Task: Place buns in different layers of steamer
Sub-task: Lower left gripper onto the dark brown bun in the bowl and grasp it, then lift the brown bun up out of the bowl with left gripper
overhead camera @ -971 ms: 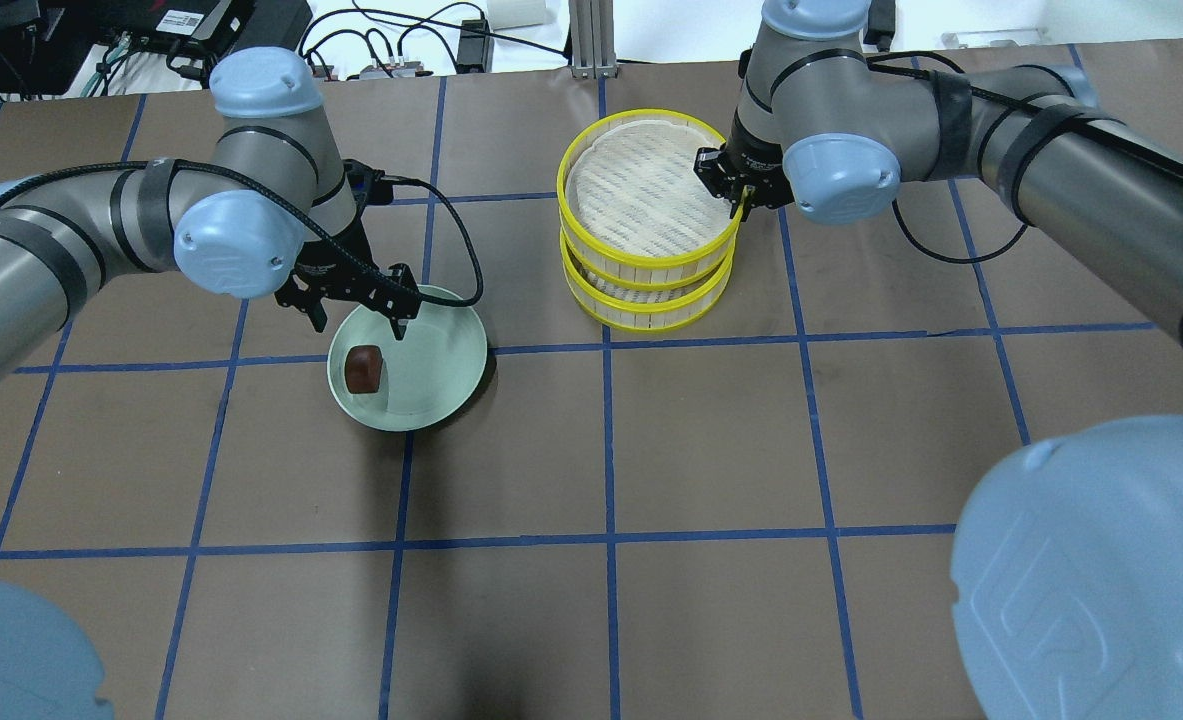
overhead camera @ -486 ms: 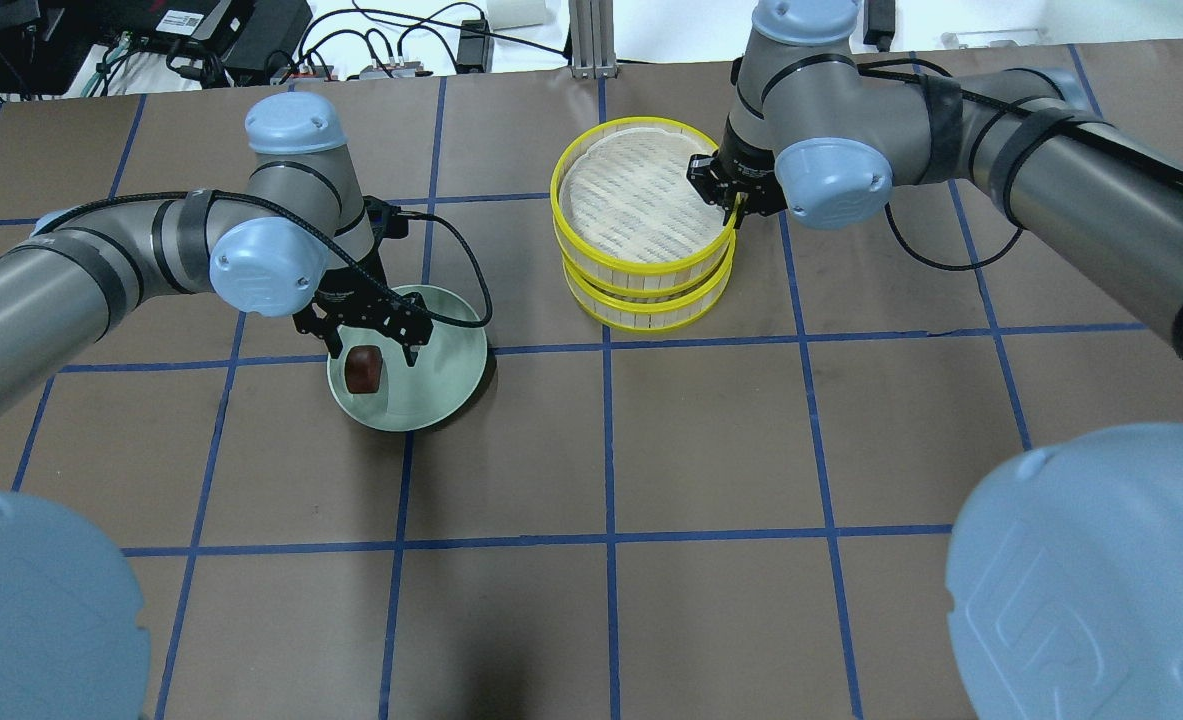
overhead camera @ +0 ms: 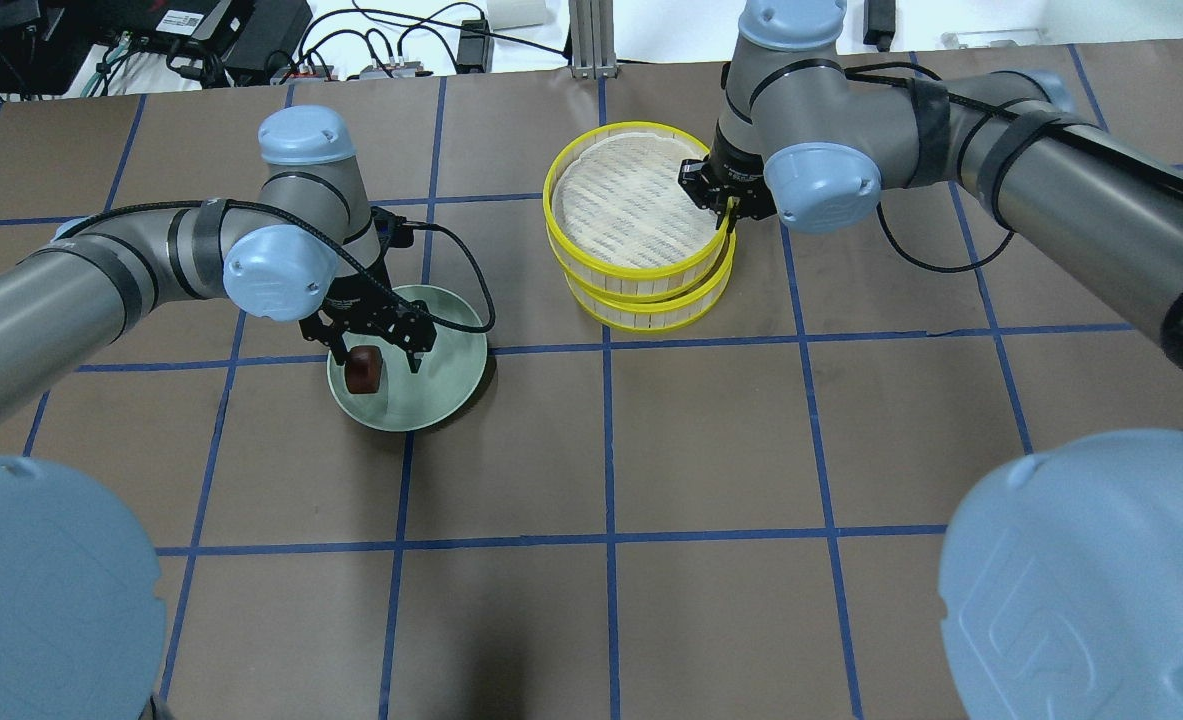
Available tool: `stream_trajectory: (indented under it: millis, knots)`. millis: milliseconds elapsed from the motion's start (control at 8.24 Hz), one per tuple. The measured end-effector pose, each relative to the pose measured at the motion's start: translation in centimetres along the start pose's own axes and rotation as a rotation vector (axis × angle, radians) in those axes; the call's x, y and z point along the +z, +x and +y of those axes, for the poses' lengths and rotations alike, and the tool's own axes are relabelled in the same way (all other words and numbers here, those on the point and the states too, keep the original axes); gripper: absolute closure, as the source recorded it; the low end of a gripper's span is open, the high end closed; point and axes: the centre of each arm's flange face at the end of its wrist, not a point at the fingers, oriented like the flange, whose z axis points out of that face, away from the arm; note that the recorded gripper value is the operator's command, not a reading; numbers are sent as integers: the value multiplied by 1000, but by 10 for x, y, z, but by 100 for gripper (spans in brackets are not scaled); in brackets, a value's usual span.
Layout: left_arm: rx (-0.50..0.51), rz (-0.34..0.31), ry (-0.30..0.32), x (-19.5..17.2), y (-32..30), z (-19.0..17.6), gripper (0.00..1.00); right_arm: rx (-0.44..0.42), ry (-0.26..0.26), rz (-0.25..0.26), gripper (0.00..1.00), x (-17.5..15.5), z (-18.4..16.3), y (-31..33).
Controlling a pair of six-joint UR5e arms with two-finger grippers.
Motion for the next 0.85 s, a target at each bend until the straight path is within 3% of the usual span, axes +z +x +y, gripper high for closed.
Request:
stream_trajectory:
  millis: [243,364,850]
  knots:
    - [2,-3,-3,1,-1,0,90,-2,13,12,100,-5,0,1]
    - [5,-3,-3,1,-1,-1,100,-3,17,19,100,-6,-1,2]
    - [4,-6,38,-21,-2,-5,100,-5,9,31,100,0,0,4]
